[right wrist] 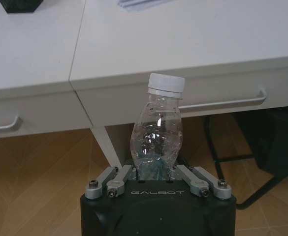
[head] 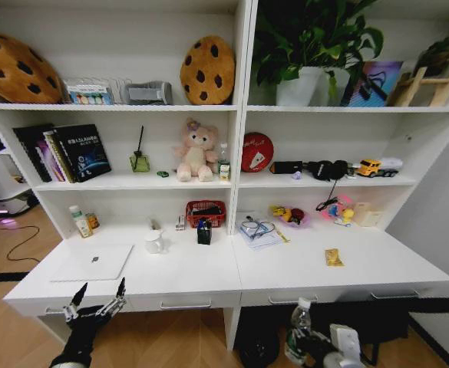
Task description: Organize the objects on the table.
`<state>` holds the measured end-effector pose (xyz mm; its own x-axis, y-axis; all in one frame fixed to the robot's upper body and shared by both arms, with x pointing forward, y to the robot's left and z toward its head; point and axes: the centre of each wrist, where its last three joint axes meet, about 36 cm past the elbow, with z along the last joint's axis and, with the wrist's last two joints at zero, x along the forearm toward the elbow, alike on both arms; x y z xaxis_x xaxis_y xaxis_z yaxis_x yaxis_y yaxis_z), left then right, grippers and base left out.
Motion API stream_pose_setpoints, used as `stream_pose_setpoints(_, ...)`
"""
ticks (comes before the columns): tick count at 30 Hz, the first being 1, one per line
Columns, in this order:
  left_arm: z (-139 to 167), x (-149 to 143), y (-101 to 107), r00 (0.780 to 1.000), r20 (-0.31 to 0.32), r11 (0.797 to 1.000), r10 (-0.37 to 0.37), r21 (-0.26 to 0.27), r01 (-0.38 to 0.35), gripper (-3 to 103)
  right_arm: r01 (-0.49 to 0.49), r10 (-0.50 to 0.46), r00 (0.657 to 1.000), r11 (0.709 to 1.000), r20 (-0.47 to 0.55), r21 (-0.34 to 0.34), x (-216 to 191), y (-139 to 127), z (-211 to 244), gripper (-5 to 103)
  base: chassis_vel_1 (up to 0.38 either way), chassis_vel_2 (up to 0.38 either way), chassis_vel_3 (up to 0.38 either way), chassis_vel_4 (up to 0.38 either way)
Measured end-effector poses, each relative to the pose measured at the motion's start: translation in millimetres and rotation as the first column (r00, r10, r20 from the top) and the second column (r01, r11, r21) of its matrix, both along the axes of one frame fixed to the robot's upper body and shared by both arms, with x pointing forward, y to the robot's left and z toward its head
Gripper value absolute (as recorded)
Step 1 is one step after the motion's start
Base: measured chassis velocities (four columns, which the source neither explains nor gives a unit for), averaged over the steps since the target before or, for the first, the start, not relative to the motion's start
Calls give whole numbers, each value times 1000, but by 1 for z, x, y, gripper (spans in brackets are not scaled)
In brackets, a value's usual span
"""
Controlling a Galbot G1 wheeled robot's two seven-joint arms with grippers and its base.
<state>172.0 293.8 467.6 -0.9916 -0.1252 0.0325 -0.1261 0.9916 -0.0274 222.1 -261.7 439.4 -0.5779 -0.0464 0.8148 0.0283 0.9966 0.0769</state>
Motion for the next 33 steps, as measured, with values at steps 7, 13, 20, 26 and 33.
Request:
stream_pose_setpoints(7, 0, 0, 0, 1000, 0, 1000, 1, 0, -1, 100, -51, 46, 976, 999, -214, -15, 7, -16, -165, 24, 0, 0, 0, 0)
stream_pose_setpoints(13, 0, 0, 0, 1000, 0, 1000, 1, 0, -1, 100, -113, 114, 980, 993, -160, 18, 29, 19, -237, 24, 0, 0, 0, 0)
stream_pose_setpoints(20, 0, 0, 0, 1000, 0, 1000, 1, 0, -1, 100, -171, 167, 985, 980, -52, -102, 58, 36, -277, 24, 0, 0, 0, 0)
stream_pose_setpoints(26, 0, 0, 0, 1000, 0, 1000, 1, 0, -1, 100, -265, 290, 955, 923, 53, -280, 74, 11, -336, 24, 0, 0, 0, 0)
stream_pose_setpoints(33, 0, 0, 0, 1000, 0, 1000, 1, 0, -1, 100, -302, 370, 922, 872, 114, -385, 98, -4, -354, 21, 0, 0, 0, 0)
